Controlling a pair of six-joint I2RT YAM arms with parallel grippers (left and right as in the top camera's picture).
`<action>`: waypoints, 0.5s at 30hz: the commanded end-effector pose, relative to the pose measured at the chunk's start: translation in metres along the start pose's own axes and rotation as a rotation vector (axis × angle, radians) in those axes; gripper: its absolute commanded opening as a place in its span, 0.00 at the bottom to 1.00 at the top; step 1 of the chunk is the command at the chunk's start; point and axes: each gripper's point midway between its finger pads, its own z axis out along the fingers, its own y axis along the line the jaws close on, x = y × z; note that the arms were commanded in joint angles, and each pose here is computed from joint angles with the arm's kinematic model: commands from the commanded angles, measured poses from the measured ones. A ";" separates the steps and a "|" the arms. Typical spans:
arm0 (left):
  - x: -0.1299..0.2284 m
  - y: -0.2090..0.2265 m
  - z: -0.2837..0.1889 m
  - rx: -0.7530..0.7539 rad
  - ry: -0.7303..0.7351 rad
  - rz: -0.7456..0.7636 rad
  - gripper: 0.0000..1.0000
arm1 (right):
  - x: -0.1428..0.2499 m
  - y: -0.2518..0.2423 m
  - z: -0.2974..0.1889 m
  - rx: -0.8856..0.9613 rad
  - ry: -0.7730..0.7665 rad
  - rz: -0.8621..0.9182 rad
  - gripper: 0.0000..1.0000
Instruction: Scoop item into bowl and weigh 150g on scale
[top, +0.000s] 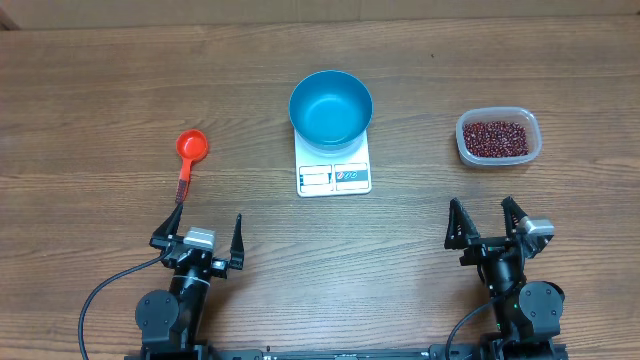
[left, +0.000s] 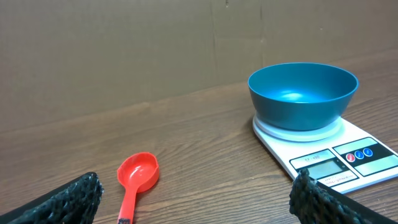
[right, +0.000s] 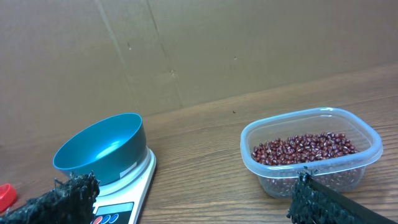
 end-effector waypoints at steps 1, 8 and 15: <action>0.000 0.001 0.000 -0.008 -0.006 -0.016 1.00 | 0.002 0.000 0.000 -0.001 -0.005 0.002 1.00; -0.001 -0.002 0.000 0.009 -0.010 -0.016 1.00 | 0.002 0.000 0.000 -0.001 -0.005 0.002 1.00; -0.001 -0.002 0.000 0.009 -0.011 -0.020 1.00 | 0.002 0.000 0.000 -0.001 -0.005 0.002 1.00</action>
